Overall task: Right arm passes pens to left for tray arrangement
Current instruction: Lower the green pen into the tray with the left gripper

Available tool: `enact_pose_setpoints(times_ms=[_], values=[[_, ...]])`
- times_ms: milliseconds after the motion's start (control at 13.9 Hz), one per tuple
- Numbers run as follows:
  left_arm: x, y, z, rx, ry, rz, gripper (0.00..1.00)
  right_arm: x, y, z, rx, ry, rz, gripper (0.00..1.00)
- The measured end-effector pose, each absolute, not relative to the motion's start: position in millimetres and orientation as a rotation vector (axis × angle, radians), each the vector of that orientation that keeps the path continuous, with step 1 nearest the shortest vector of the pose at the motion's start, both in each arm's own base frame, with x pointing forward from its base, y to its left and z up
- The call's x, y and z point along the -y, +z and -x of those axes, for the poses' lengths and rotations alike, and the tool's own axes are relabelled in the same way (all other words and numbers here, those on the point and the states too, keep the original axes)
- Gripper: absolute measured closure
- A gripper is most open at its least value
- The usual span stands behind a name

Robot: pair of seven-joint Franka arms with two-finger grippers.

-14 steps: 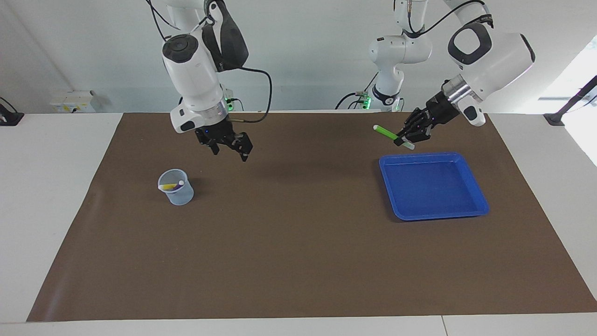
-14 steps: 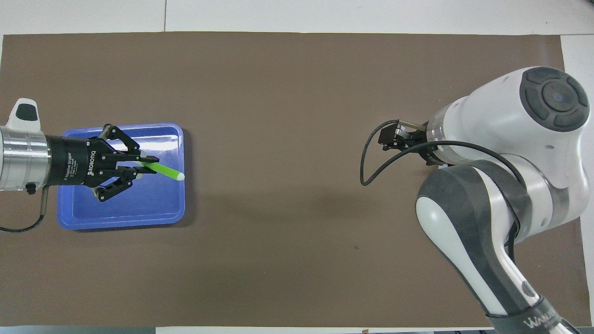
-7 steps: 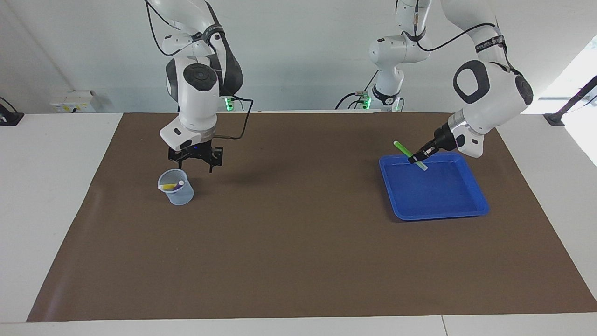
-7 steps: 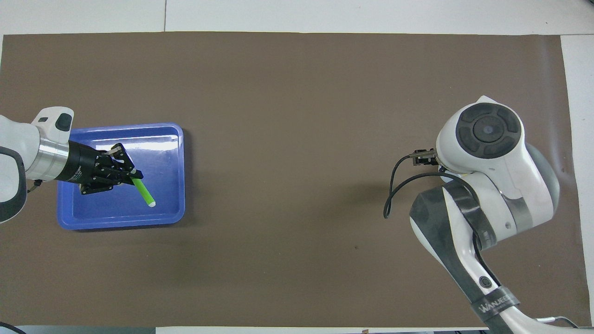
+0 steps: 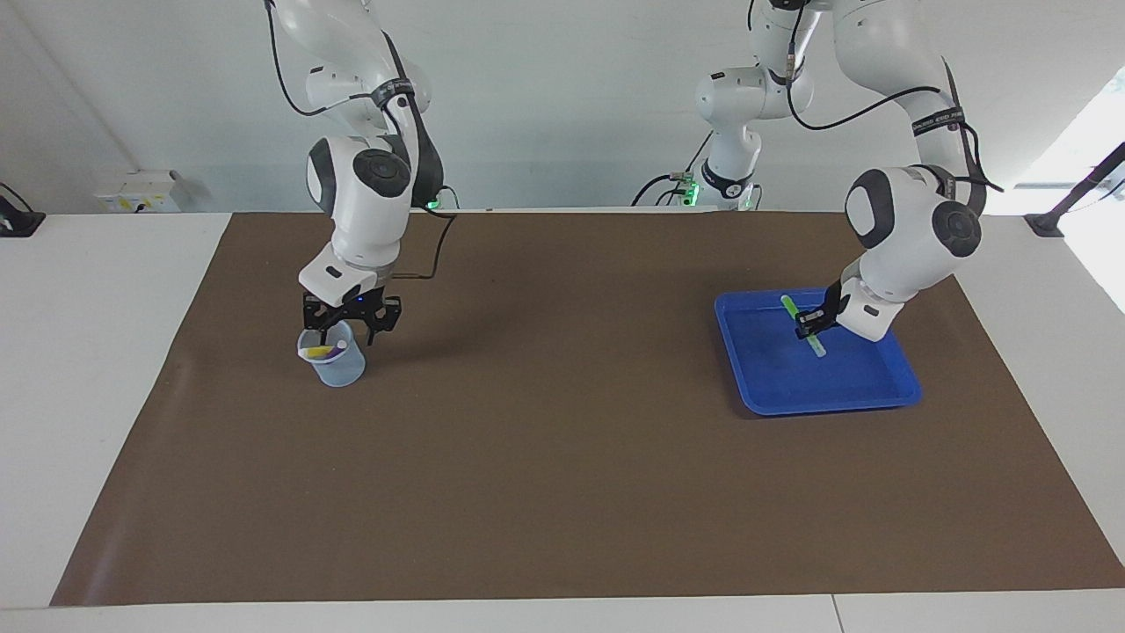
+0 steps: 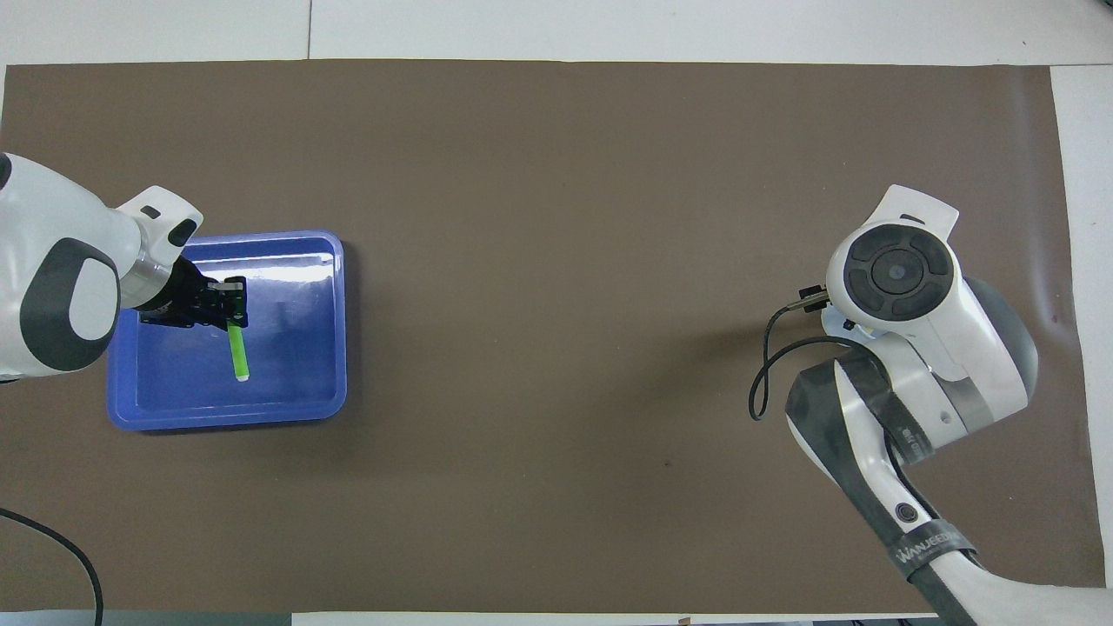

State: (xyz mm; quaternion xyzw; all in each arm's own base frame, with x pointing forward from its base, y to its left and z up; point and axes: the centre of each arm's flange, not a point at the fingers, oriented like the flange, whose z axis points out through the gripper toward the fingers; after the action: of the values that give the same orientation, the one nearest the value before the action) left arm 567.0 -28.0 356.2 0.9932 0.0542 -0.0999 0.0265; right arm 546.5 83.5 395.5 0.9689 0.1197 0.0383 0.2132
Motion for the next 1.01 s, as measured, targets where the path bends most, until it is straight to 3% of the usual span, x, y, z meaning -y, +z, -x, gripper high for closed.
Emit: enact_pose_setpoints(times_ms=[504, 936, 1008], values=[[59.0, 325.0, -577.8, -0.044, -0.294, -3.087, 0.82, -77.3, 386.2, -544.0, -0.340, 0.115, -2.693, 0.49], [57.4, 324.3, -578.0, -0.046, -0.295, -3.088, 0.82, -78.4, 380.8, -542.7, -0.355, 0.140, -2.703, 0.49], [57.4, 323.8, -577.9, -0.046, -0.297, -3.088, 0.76, -78.1, 380.3, -542.4, -0.355, 0.139, -2.703, 0.50]])
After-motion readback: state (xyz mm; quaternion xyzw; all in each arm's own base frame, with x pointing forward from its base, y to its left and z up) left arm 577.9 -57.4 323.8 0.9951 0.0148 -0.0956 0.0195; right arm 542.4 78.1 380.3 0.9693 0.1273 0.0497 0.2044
